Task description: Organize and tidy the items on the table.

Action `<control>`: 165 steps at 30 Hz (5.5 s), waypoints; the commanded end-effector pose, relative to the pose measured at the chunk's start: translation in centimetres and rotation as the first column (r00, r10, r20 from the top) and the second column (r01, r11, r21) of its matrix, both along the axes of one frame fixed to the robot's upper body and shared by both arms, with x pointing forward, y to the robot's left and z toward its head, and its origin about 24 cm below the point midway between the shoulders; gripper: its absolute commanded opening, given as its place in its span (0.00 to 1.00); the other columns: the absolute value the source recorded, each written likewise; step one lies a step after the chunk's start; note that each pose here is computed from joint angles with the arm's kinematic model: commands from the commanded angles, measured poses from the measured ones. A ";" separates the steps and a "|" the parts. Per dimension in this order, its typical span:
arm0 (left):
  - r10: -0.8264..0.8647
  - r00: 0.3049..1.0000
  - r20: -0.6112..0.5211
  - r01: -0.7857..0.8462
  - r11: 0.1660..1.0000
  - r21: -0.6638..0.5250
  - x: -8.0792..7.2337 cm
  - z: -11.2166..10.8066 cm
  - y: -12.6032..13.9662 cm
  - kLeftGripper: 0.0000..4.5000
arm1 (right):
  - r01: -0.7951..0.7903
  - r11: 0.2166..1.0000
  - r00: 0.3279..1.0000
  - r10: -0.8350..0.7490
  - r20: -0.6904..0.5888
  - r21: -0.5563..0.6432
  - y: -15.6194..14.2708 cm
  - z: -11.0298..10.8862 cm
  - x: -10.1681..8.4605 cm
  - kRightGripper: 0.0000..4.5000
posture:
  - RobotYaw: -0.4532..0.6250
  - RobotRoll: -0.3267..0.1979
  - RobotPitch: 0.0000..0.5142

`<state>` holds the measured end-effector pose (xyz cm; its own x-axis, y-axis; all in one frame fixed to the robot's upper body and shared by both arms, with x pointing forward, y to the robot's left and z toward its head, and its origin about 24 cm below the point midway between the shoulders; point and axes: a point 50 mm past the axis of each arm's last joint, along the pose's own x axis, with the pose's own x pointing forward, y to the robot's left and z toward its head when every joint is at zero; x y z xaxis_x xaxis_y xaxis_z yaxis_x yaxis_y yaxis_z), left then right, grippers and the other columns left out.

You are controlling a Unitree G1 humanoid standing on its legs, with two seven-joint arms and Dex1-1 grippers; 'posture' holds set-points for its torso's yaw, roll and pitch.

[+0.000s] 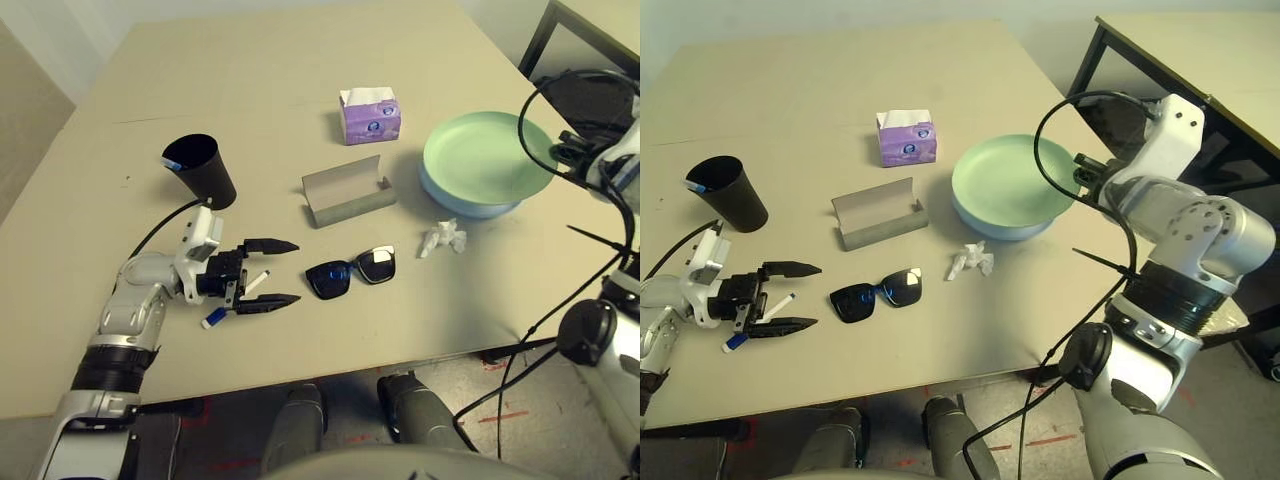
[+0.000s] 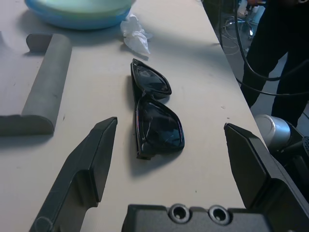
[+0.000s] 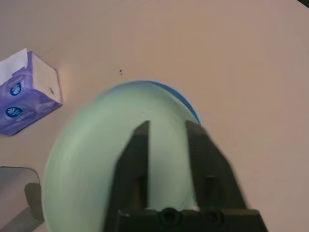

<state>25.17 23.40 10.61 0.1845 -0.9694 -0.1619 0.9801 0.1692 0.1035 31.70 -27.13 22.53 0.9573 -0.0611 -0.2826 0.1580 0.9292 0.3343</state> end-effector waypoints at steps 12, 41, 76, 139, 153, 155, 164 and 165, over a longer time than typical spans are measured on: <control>0.019 1.000 0.000 -0.019 1.000 0.002 0.0 0.4 0.3 1.00 | -0.125 0.988 0.992 0.124 -0.016 -0.090 0.4 -0.4 -1.0 0.99 | 0.32 0.62 0.31; 0.061 0.998 0.016 -0.061 0.998 0.003 0.3 0.9 1.0 1.00 | -0.756 0.605 0.655 0.693 -0.301 -0.252 4.1 -7.8 -5.6 0.99 | 0.34 0.62 0.27; 0.089 0.996 0.027 -0.089 0.996 0.003 0.3 0.8 1.4 1.00 | -0.718 0.658 0.696 0.690 -0.198 -0.227 7.0 -6.7 -2.5 0.01 | 0.35 0.62 0.22; 0.234 0.967 0.103 -0.233 0.972 -0.025 2.7 2.5 0.0 1.00 | -0.431 0.811 0.902 0.378 -0.207 -0.396 4.6 -5.1 3.2 0.81 | 0.38 0.62 0.20; 0.229 0.969 0.097 -0.227 0.973 -0.030 2.9 2.5 0.8 1.00 | -0.737 0.343 0.611 0.707 -0.357 -0.583 9.3 -2.2 -0.9 0.99 | 0.36 0.62 0.18; 0.220 0.971 0.093 -0.217 0.975 -0.034 2.8 2.6 1.1 1.00 | -0.778 0.192 0.504 0.760 -0.410 -0.599 11.0 -1.7 -1.5 0.99 | 0.35 0.62 0.18; 0.185 0.977 0.106 -0.187 0.982 0.004 2.2 3.0 2.9 1.00 | -0.825 -0.243 0.156 0.769 -0.619 -0.510 19.3 -2.6 -2.4 0.99 | 0.38 0.62 0.21; 0.183 0.977 0.112 -0.187 0.982 0.021 2.0 3.1 3.3 1.00 | -0.821 -0.256 0.150 0.766 -0.626 -0.510 20.1 -2.9 -2.2 0.99 | 0.39 0.62 0.22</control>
